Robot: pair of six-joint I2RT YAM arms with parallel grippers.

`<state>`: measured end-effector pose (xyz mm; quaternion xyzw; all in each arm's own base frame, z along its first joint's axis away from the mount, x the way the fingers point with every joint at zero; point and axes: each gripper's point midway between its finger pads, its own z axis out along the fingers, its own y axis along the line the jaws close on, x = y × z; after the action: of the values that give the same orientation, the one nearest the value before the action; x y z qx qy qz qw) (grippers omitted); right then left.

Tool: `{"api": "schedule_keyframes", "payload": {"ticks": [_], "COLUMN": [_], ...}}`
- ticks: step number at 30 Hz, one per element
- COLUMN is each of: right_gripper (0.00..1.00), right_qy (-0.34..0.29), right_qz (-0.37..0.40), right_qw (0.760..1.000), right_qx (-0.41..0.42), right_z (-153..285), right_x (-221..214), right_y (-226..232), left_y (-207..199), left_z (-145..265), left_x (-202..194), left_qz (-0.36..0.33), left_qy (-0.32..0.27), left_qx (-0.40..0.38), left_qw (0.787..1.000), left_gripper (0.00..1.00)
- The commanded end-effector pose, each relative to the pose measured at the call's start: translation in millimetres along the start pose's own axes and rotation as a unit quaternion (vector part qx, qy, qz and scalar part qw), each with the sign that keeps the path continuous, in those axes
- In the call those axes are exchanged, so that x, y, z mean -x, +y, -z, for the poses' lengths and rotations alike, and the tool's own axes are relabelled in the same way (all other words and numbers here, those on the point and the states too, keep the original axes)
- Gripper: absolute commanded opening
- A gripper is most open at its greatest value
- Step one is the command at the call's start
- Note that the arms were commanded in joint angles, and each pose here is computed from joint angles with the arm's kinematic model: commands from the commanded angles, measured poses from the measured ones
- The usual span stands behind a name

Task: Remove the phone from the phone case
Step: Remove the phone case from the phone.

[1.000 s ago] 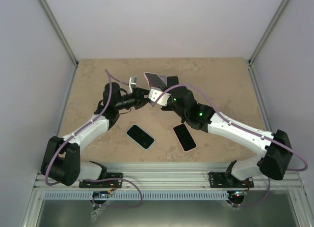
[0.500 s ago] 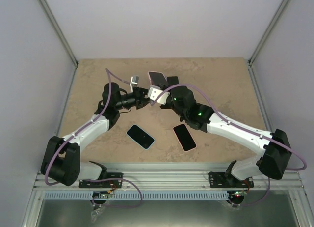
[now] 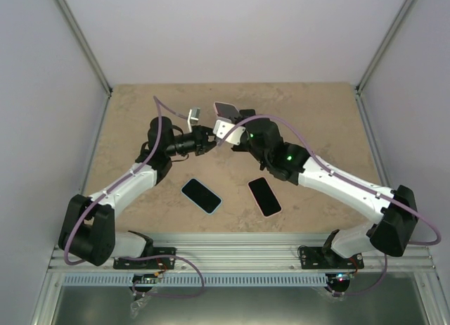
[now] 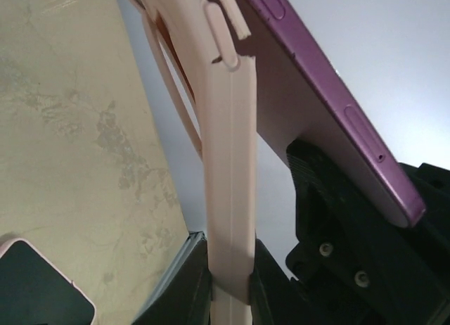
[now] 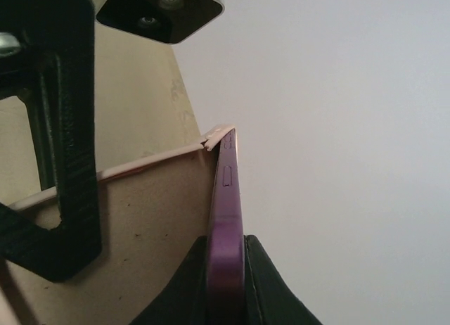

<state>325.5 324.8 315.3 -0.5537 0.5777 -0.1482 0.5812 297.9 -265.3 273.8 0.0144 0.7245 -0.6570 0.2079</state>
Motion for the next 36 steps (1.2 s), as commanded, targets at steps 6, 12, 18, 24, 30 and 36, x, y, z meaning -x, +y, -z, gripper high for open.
{"api": "schedule_keyframes", "payload": {"ticks": [6,12,18,24,30,36], "right_gripper": [0.01,0.01,0.01,0.01,0.0,0.0], "right_qy": [-0.022,-0.033,-0.036,-0.053,-0.078,-0.107], "right_qz": [-0.055,-0.076,-0.084,-0.113,-0.144,-0.171], "right_qw": [0.997,0.996,0.995,0.992,0.986,0.977], "right_qx": [-0.046,-0.035,-0.032,-0.015,0.025,0.068], "right_z": [13.6,22.5,25.3,33.2,41.6,52.3], "right_x": [16.8,22.7,24.8,30.9,37.1,44.0], "right_y": [-50.6,-59.6,-64.7,-75.3,-75.2,-73.6], "left_y": [-5.1,12.0,16.6,23.1,31.2,35.2], "left_z": [-3.6,5.4,8.9,12.4,15.2,16.6], "left_x": [-2.8,13.7,14.0,16.4,22.8,23.8], "left_qz": [-0.064,-0.048,-0.046,-0.047,-0.043,-0.046], "left_qy": [0.017,-0.014,-0.021,-0.033,-0.046,-0.05], "left_qx": [0.007,0.033,0.039,0.056,0.072,0.082], "left_qw": [0.998,0.998,0.998,0.997,0.995,0.994], "left_gripper": [0.0,0.0,0.0,0.0,0.0,0.0]}}
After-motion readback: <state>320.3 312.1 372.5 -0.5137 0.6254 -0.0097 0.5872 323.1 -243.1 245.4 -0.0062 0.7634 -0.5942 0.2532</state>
